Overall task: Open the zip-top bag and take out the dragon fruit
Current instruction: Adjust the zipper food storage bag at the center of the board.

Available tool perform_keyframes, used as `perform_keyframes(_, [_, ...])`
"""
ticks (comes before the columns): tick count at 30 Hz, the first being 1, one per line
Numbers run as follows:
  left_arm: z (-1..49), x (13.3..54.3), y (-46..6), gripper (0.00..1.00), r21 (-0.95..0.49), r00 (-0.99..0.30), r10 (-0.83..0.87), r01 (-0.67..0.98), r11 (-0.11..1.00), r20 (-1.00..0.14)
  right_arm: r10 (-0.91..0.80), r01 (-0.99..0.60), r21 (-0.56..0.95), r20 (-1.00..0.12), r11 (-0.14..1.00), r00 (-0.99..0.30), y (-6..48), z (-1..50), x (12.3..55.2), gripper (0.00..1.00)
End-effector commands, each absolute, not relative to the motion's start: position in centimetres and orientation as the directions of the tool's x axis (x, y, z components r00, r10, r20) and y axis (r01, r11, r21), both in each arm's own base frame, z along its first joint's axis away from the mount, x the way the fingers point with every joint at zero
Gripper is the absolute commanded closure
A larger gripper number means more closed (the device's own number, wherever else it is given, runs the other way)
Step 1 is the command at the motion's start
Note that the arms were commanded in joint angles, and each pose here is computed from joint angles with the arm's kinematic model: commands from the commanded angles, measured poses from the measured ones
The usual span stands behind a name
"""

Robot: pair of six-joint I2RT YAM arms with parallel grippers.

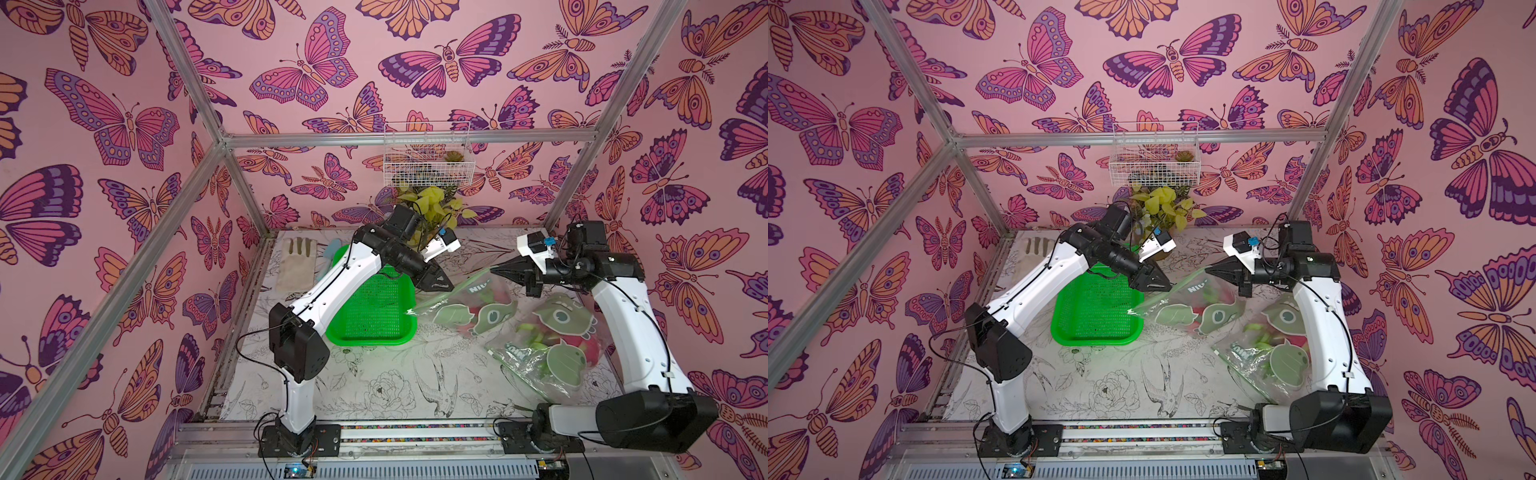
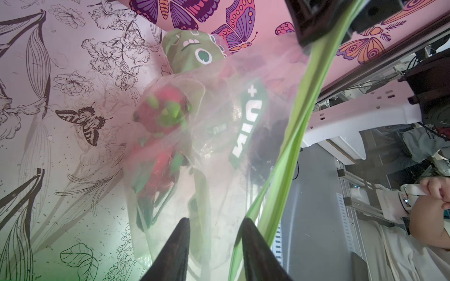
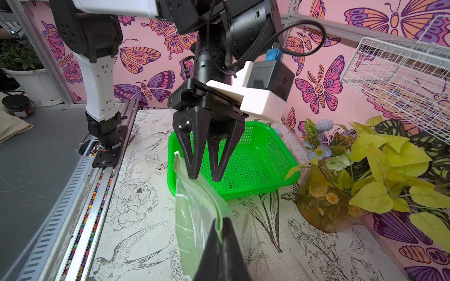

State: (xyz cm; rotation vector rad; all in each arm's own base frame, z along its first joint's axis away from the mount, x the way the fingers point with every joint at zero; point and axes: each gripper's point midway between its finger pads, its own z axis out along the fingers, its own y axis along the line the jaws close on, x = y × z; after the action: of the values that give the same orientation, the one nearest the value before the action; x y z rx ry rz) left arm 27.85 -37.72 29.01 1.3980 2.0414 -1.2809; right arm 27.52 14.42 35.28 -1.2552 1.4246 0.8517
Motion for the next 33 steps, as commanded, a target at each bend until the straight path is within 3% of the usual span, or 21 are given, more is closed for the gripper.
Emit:
perform_keyframes(1, [30.2, 26.3, -37.1, 0.62, -0.493, -0.441, 0.545, 0.868, 0.057, -0.713, -0.23, -0.974, -0.127, -0.97, 0.189, 0.082, 14.8, 36.3, 26.8, 1.0])
perform_keyframes(10, [31.0, 25.6, -36.9, 0.63, -0.49, -0.432, 0.536, 0.871, 0.039, -0.725, -0.231, -0.973, -0.129, -0.969, 0.19, 0.083, 14.8, 36.2, 26.8, 1.0])
perform_keyframes(24, [29.4, 26.3, -38.4, 0.87, -0.492, -0.437, 0.557, 0.869, 0.058, -0.706, -0.227, -0.973, -0.132, -0.97, 0.189, 0.087, 14.8, 36.3, 26.6, 1.0])
perform_keyframes(27, [29.7, 26.1, -38.4, 0.99, -0.502, -0.442, 0.548, 0.863, 0.045, -0.711, -0.225, -0.973, -0.129, -0.971, 0.192, 0.084, 14.8, 36.3, 26.8, 1.0])
perform_keyframes(30, [29.9, 26.2, -38.5, 1.0, -0.504, -0.448, 0.539, 0.862, 0.05, -0.713, -0.219, -0.971, -0.122, -0.973, 0.205, 0.076, 14.7, 36.4, 27.3, 1.0])
perform_keyframes(31, [29.9, 26.4, -38.6, 1.0, -0.503, -0.453, 0.535, 0.862, 0.061, -0.713, -0.212, -0.97, -0.106, -0.975, 0.218, 0.059, 14.7, 36.5, 27.6, 0.98])
perform_keyframes(33, [30.0, 27.1, -38.9, 1.0, -0.496, -0.475, 0.514, 0.861, 0.108, -0.714, -0.177, -0.96, -0.059, -0.984, 0.274, 0.01, 14.5, 37.0, 29.3, 0.73])
